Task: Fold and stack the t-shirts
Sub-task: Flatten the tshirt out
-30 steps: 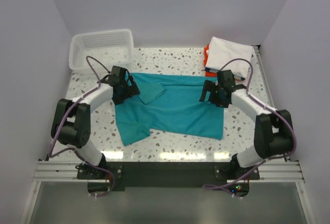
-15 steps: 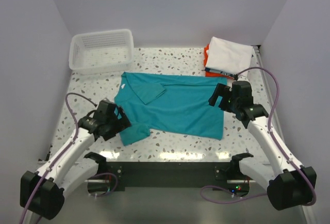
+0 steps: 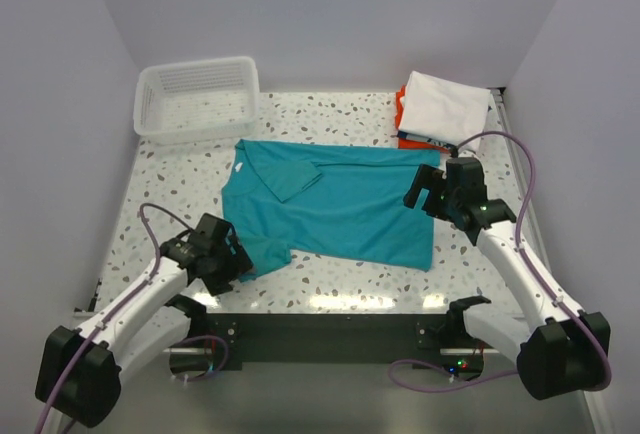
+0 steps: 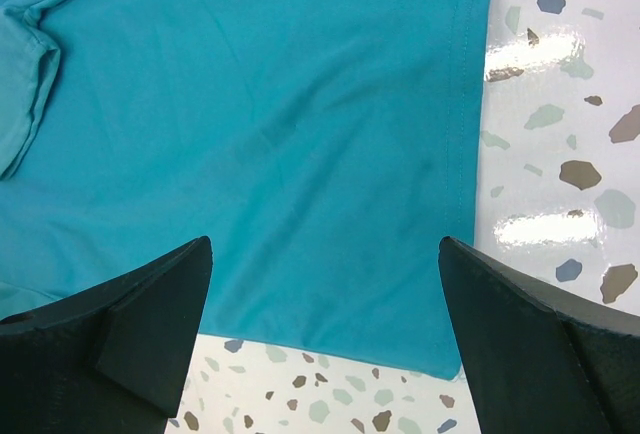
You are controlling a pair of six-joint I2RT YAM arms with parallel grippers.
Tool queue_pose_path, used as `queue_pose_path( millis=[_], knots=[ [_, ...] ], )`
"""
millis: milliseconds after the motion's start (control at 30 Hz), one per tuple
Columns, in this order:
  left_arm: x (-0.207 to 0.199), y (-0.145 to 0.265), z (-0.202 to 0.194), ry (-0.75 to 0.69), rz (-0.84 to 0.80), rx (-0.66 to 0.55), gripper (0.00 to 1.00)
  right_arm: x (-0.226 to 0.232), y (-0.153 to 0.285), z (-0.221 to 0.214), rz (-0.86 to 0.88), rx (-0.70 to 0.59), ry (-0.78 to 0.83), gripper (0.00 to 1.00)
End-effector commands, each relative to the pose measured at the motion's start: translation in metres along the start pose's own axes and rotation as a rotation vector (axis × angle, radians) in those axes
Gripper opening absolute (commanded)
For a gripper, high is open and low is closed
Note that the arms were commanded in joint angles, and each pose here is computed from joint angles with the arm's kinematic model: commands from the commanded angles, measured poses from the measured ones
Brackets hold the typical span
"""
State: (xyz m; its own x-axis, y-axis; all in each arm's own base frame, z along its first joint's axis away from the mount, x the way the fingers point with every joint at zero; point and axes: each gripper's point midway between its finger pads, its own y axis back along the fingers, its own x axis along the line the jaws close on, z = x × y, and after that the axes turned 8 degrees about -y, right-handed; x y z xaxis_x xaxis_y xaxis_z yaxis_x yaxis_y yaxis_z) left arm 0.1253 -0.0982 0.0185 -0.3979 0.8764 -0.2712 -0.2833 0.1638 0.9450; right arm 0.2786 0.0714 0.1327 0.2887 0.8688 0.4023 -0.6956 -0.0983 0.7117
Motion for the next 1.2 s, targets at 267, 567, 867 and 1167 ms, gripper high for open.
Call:
queue_pose_path(
  millis=[267,567,867,1167],
  knots=[
    [0.009,-0.016,0.019,-0.016,0.118,-0.047,0.57,-0.003,0.001,0.004,-0.021,-0.010,-0.001,0.99],
    [-0.005,-0.022,0.023,-0.070,0.050,-0.050,0.02,-0.030,0.005,-0.003,-0.146,-0.021,-0.023,0.99],
    [-0.016,-0.020,0.030,-0.111,-0.007,-0.086,0.00,-0.066,0.019,-0.050,-0.265,0.102,-0.077,0.99],
    [-0.019,-0.011,0.044,-0.130,-0.013,-0.156,0.00,-0.077,0.025,-0.112,-0.264,0.270,-0.237,0.97]
  ],
)
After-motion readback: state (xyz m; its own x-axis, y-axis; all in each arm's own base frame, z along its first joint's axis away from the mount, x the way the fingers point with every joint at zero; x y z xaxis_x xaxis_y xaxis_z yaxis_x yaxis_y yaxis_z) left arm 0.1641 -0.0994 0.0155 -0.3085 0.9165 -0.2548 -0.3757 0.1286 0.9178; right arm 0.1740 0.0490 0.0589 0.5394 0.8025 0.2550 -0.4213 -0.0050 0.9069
